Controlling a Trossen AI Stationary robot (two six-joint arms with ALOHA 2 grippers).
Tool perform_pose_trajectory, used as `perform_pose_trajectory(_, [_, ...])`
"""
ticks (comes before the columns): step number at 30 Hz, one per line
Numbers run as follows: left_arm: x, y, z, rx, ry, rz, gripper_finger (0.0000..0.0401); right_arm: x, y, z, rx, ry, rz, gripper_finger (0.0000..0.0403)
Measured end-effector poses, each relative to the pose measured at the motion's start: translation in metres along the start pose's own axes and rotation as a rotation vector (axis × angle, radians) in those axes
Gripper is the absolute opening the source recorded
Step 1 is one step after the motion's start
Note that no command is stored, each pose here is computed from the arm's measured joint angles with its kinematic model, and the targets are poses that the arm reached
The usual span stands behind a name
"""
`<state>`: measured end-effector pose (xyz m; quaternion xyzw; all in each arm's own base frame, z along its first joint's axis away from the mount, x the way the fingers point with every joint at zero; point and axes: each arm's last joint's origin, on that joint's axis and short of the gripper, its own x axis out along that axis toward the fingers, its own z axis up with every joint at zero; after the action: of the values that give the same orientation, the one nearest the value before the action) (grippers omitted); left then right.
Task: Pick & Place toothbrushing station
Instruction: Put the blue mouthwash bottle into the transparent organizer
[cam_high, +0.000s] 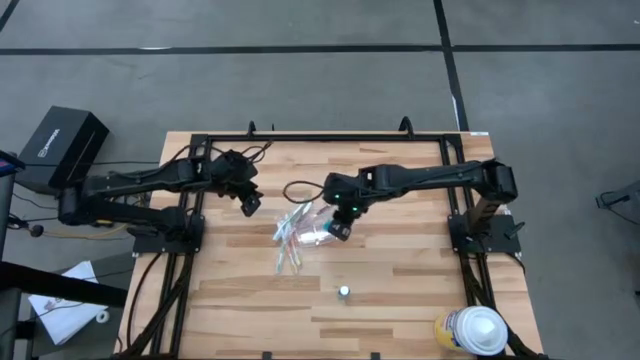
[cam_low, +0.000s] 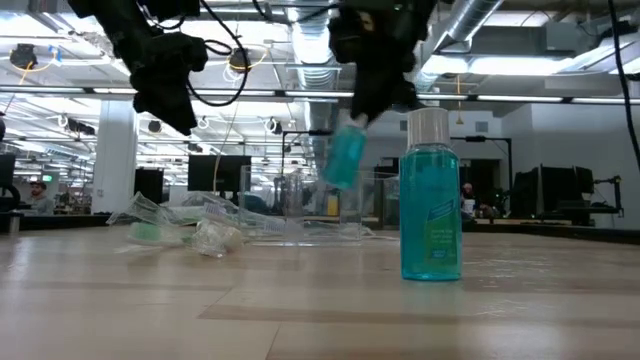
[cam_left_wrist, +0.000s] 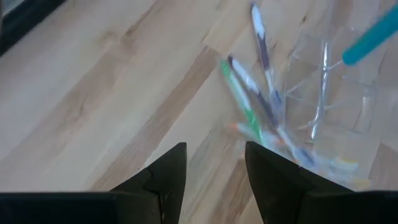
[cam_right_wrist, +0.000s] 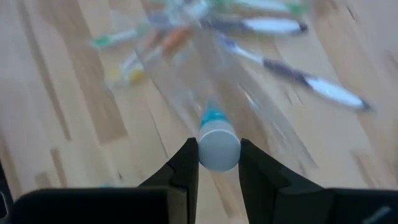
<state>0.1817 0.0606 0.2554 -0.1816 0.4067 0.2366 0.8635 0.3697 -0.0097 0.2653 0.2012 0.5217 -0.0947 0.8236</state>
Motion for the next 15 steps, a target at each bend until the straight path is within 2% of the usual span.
perform_pose_trajectory(15, [0.013,-0.004,0.007,-0.004,-0.012,-0.027,0.0159,0.001,-0.011,0.003,-0.025,0.024,-0.013,0.0075])
